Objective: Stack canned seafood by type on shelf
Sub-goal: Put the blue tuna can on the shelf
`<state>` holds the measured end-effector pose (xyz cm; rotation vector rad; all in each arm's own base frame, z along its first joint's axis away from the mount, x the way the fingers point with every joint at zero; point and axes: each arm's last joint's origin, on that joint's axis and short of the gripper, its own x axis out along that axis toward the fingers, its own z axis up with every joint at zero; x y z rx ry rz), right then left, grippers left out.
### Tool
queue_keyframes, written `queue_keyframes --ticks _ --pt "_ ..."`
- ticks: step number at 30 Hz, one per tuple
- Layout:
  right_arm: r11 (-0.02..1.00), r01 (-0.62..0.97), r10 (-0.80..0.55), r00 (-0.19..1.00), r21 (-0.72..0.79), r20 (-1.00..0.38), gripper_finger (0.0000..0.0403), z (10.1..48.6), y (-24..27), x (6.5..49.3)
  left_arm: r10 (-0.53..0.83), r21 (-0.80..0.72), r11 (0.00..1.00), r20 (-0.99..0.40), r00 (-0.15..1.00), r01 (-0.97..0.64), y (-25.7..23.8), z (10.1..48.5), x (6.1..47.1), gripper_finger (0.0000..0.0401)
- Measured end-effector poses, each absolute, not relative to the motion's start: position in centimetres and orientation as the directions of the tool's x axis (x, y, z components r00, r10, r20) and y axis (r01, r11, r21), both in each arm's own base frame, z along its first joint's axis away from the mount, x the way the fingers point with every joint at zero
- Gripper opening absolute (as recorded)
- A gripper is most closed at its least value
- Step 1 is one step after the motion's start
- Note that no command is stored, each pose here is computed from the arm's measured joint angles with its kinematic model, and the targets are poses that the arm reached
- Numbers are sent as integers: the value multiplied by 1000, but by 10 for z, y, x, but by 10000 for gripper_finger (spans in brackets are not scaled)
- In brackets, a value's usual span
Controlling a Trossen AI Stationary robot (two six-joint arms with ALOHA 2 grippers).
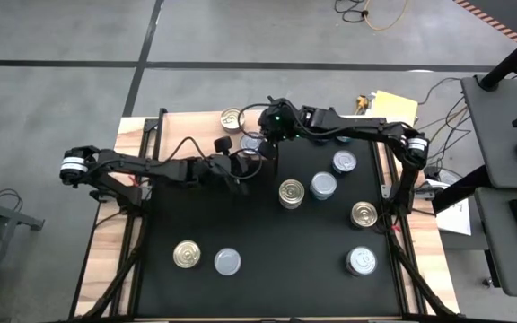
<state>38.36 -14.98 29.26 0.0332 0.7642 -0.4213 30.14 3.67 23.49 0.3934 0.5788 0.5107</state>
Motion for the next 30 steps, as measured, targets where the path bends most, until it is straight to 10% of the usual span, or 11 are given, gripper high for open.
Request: queue_keyframes --ticks 30 --pt "922 378 -314 598 -86 -737 13 289 -130 383 666 540 727 -409 623 -424 49 233 296 0"
